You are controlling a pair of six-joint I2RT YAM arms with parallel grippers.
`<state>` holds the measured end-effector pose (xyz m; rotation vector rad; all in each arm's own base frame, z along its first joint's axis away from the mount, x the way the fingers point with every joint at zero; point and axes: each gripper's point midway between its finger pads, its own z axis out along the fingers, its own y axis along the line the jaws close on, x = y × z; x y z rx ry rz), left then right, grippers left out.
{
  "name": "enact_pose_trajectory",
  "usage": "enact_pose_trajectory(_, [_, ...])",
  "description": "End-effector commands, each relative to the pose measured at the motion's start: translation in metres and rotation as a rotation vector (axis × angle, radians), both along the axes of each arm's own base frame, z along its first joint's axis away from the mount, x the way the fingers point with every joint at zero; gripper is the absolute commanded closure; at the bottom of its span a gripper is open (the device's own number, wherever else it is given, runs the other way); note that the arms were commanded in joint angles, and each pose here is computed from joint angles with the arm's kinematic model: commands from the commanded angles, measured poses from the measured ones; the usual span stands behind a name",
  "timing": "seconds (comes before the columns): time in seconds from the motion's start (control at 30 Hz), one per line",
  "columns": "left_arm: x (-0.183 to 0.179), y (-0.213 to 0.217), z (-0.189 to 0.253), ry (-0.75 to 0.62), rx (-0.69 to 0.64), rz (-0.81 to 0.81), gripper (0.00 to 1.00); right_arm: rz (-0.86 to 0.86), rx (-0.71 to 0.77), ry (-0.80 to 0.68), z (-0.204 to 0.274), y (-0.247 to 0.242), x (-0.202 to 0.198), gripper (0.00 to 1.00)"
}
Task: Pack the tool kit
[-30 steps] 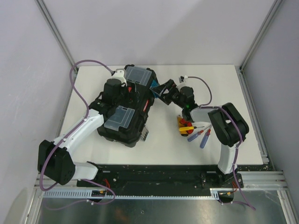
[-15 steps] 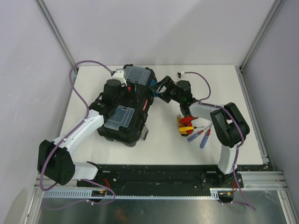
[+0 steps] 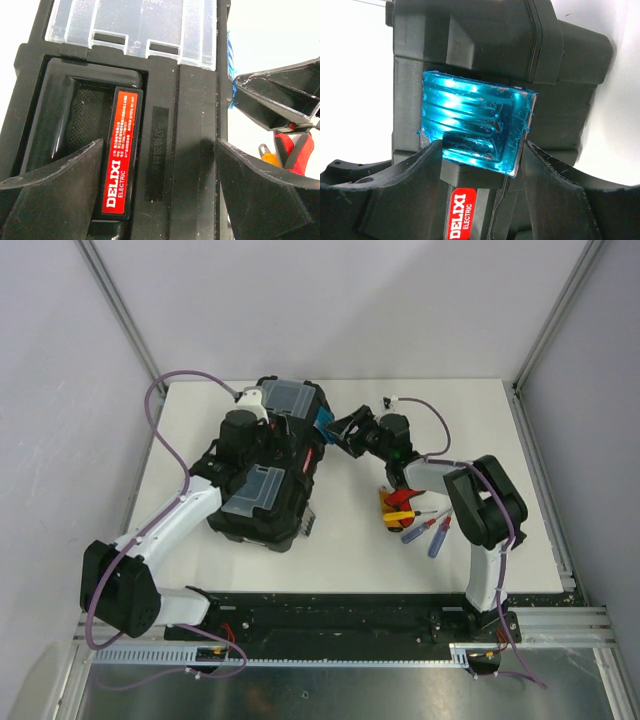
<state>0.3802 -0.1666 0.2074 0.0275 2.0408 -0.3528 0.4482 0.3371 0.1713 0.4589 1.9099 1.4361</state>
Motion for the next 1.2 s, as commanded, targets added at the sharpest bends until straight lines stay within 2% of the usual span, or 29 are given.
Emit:
enact_pose_trajectory(0.0, [-0.070,0.014,-0.107,0.419,0.122,-0.041,0.08,0.124,0.266,-0.319,0.125,0.025,-0.021,0.39])
enact_pose_trajectory(0.17, [-0.069,0.013,-0.102,0.405,0.114,-0.042,0.08,0.122,0.333,-0.322,0.133,0.021,-0.021,0.38])
enact_pose_trajectory(0.3, [-0.067,0.010,-0.094,0.388,0.101,-0.051,0.08,0.117,0.290,-0.318,0.127,0.022,-0.022,0.28])
enact_pose_trajectory(0.4, [-0.065,0.006,-0.085,0.370,0.081,-0.056,0.08,0.115,0.273,-0.315,0.124,0.023,-0.023,0.25])
enact_pose_trajectory(0.57, [-0.062,-0.005,-0.046,0.281,0.022,-0.079,0.08,0.116,0.306,-0.302,0.123,0.023,-0.023,0.26])
enact_pose_trajectory(0.77, [-0.061,-0.030,0.006,0.170,-0.049,-0.128,0.09,0.111,0.309,-0.323,0.127,0.023,-0.025,0.17])
enact_pose_trajectory(0.97, [-0.067,-0.068,0.047,0.078,-0.117,-0.200,0.13,0.098,0.309,-0.312,0.124,0.026,-0.027,0.21])
enact_pose_trajectory(1.07, [-0.064,-0.070,0.060,0.046,-0.141,-0.161,0.14,0.067,0.303,-0.288,0.121,0.027,-0.027,0.21])
enact_pose_trajectory(1.17, [-0.057,-0.058,0.068,0.014,-0.144,-0.075,0.09,0.058,0.303,-0.274,0.119,0.028,-0.027,0.21])
